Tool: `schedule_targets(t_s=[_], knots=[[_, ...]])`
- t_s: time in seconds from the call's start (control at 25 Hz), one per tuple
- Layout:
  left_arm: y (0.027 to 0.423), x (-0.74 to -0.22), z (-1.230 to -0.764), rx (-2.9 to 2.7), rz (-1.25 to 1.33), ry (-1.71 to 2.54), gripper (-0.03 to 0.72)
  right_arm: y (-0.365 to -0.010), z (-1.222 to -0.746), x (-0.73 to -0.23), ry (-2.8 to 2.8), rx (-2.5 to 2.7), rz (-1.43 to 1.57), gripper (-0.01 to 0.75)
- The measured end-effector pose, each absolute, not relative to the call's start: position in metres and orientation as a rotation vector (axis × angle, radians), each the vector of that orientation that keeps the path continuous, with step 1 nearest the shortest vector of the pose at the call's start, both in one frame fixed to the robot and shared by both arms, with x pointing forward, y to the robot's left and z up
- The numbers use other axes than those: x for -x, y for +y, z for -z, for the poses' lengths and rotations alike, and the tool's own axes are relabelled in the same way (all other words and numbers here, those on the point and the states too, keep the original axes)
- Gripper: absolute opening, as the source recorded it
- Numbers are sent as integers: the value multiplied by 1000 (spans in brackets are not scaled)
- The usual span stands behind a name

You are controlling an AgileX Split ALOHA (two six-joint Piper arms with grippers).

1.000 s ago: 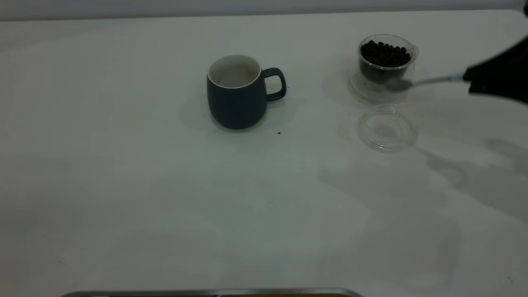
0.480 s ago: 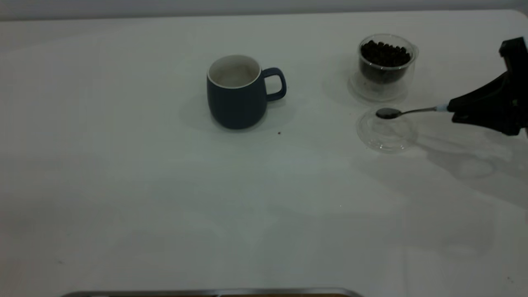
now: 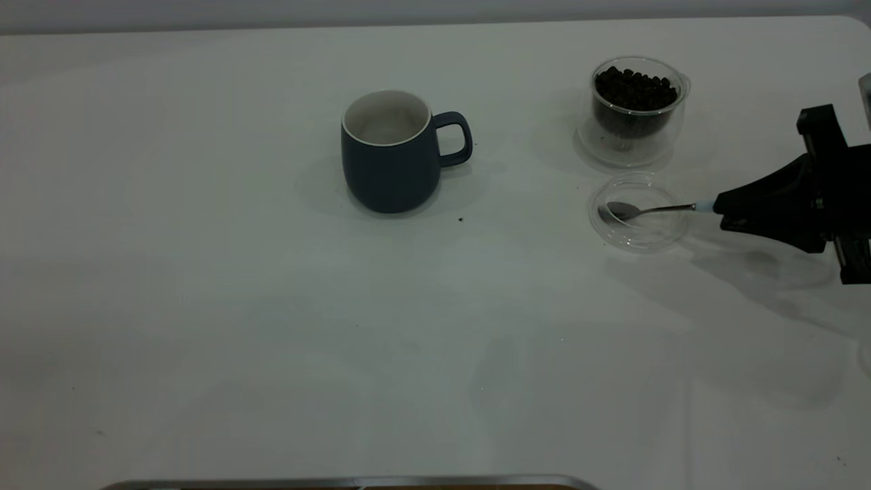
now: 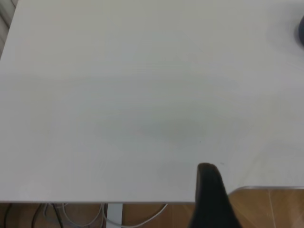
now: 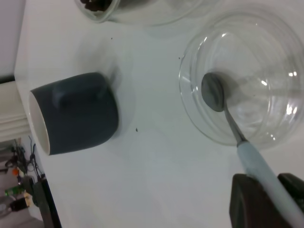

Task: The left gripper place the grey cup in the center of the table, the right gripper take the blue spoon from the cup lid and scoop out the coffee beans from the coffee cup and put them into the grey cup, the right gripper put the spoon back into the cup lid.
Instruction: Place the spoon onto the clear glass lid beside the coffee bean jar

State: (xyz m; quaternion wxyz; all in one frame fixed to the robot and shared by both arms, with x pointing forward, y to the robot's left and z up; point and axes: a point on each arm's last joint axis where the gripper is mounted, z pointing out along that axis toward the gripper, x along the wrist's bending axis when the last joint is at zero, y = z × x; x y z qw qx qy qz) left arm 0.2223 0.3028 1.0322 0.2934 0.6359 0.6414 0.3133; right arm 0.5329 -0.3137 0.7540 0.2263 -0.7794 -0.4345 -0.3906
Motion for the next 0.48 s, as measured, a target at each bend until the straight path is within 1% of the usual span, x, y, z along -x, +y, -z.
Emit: schedule_targets(t_s=[0.48], knots=[[303, -222, -1032, -1693, -834, 1708, 548, -314, -749, -539, -1326, 2081, 1152, 107]])
